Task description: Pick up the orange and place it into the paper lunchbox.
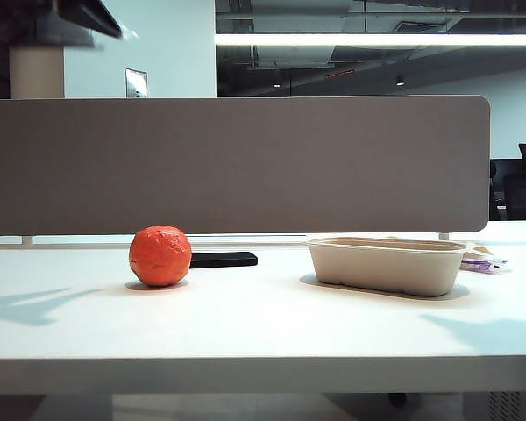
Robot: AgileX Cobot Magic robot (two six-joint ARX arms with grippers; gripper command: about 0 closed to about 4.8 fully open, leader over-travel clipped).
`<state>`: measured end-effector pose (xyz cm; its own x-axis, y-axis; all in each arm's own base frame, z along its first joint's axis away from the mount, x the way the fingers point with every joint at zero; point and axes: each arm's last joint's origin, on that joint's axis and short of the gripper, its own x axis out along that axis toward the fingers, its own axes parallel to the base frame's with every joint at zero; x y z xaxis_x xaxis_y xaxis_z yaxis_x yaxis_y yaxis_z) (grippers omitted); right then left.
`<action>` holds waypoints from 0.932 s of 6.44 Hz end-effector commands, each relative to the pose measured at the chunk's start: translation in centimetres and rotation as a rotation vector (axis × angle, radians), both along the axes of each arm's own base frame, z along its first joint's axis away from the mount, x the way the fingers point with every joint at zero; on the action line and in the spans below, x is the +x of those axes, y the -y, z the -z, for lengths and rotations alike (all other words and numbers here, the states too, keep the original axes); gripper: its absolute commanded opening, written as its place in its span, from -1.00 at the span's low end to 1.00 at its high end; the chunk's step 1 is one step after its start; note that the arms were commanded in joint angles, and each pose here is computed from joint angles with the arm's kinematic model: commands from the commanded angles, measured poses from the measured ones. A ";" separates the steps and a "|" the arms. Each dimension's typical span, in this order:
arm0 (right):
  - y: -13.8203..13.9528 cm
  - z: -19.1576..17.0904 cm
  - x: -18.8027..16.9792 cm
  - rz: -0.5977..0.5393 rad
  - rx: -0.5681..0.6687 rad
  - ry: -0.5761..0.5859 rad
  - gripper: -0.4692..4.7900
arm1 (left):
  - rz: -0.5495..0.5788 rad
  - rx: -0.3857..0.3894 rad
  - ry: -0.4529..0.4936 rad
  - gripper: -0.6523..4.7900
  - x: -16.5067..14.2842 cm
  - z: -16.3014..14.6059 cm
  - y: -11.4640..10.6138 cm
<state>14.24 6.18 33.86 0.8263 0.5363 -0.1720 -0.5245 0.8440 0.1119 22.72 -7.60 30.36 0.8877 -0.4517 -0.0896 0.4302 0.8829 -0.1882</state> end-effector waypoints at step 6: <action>-0.8 -0.2 -0.6 -0.042 0.026 -0.025 -0.85 | 0.042 0.212 -0.059 1.00 11.4 16.1 3.8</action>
<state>13.78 6.98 33.65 0.7973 0.5708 -0.1962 -0.5518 0.8211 0.1464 33.75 -11.42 14.05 0.8449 -0.4690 -0.2572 0.4760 0.8786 -0.0387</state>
